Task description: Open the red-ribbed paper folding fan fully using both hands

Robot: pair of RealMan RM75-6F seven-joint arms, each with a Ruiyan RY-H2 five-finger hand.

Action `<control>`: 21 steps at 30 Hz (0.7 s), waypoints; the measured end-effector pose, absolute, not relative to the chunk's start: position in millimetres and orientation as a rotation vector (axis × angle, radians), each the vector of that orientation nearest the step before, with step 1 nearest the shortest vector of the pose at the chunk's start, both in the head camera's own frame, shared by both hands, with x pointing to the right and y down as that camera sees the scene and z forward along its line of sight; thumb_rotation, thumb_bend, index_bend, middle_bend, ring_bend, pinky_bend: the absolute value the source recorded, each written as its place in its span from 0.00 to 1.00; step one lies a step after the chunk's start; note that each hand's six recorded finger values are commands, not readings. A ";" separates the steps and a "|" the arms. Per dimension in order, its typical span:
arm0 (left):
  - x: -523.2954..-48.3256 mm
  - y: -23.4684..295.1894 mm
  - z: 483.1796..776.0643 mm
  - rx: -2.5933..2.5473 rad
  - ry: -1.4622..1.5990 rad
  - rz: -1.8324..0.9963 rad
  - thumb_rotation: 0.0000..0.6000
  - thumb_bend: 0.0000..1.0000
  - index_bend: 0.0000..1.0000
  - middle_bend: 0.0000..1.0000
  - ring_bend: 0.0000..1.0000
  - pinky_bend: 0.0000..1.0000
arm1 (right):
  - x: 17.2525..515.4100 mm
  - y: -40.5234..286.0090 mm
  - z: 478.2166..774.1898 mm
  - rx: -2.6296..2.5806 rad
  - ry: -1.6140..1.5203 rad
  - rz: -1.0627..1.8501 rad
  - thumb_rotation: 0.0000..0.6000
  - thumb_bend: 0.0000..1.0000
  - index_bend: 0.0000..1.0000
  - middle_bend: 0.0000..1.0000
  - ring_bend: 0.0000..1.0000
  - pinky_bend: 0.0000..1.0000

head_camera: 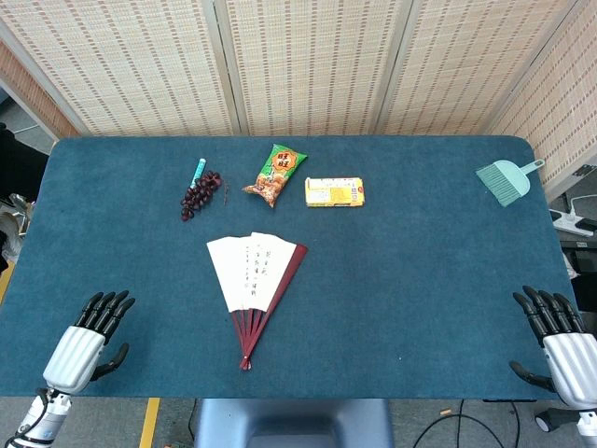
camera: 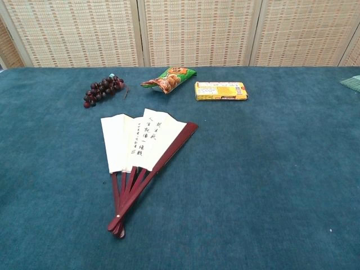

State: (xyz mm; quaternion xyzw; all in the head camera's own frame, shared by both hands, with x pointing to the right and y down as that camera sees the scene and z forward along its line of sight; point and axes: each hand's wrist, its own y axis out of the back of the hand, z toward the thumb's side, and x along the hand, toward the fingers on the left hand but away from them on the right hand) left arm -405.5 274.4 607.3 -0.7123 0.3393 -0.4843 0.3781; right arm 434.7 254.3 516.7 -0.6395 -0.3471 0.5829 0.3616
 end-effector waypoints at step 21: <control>-400.1 266.4 629.3 -1.817 0.844 -1.263 1.00 0.43 0.00 0.00 0.00 0.05 | 359.1 216.0 564.5 -1.732 -0.700 1.262 1.00 0.06 0.15 0.00 0.00 0.00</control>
